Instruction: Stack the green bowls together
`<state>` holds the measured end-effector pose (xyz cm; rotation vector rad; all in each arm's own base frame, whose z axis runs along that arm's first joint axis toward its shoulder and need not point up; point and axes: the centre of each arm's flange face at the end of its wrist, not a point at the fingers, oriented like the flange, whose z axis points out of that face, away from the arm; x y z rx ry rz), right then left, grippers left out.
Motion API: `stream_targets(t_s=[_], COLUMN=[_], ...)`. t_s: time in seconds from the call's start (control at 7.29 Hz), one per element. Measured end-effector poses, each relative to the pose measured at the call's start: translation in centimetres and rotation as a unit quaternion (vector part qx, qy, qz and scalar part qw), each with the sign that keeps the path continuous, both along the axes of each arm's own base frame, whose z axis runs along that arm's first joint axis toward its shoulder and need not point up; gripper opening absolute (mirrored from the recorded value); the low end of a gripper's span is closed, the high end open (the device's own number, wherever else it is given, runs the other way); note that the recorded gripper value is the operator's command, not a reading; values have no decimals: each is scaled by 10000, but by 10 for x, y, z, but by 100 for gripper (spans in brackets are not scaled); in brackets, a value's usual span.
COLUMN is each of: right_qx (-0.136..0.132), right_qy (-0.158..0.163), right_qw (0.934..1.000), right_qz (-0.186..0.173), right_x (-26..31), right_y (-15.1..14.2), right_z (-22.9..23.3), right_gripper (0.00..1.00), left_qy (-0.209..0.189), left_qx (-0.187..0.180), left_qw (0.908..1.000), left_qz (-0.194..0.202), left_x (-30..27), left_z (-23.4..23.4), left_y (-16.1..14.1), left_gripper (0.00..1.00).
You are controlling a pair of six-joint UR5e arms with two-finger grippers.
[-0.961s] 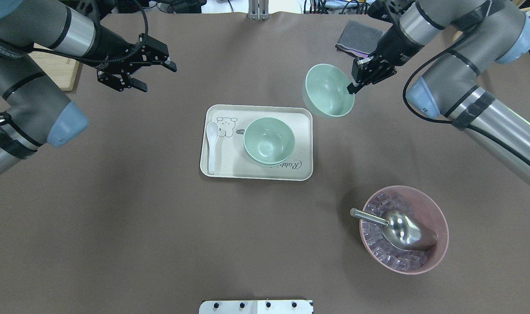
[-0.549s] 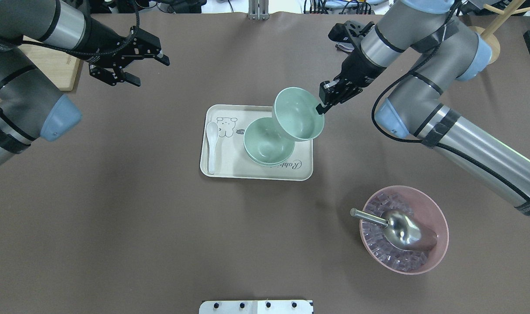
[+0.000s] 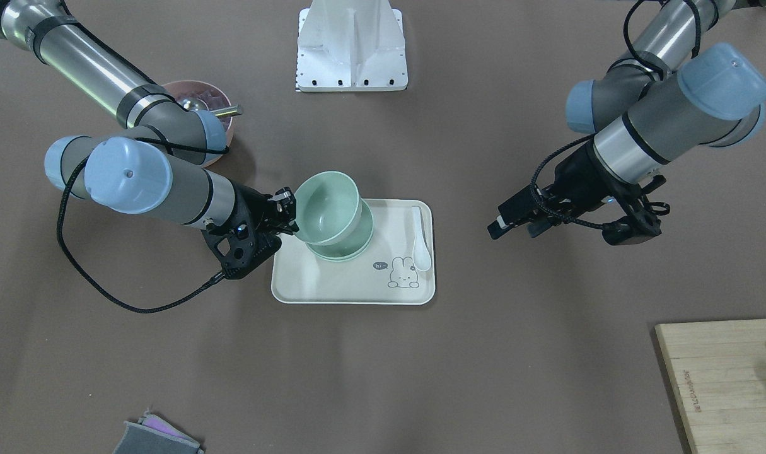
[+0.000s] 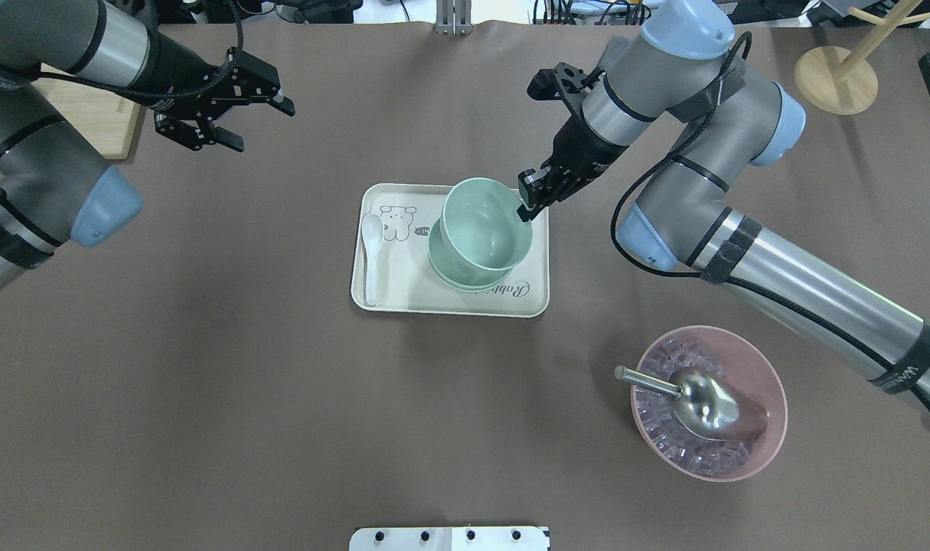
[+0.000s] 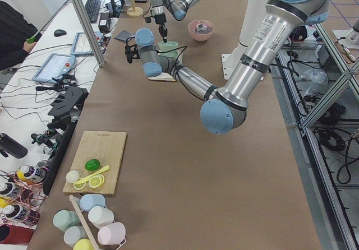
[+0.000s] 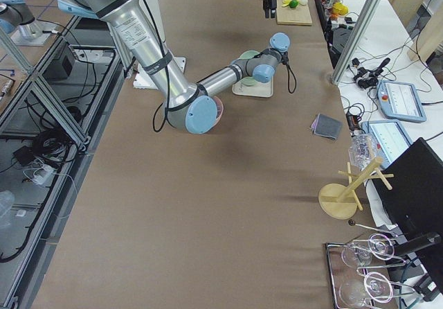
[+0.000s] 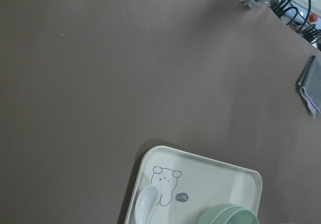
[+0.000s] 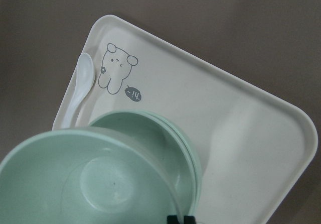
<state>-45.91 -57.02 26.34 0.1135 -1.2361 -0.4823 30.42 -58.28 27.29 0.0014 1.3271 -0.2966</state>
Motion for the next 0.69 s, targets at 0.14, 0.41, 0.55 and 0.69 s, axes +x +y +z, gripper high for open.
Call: stream_targets(t_s=[0.14,0.41,0.55,0.69], right_qx=[9,19,35,-5], right_qy=[25,34,34,46], right_qw=[10000,10000,10000,10000], right_qz=[9,11,20,61], right_x=[-4,-7,-10,-13], right_y=[1,1,0,0], right_z=[1,0,-4,-8], right_gripper=[0,100,100,100], left_qy=[3,4,7,11], left_qx=[6,13,13,12], left_qw=[10000,10000,10000,10000], left_qz=[-1,-4,-4,3], left_x=[-1,-1,-2,-2], left_z=[0,-1,-1,-1], left_y=[0,0,-1,0], left_gripper=[98,98,98,98])
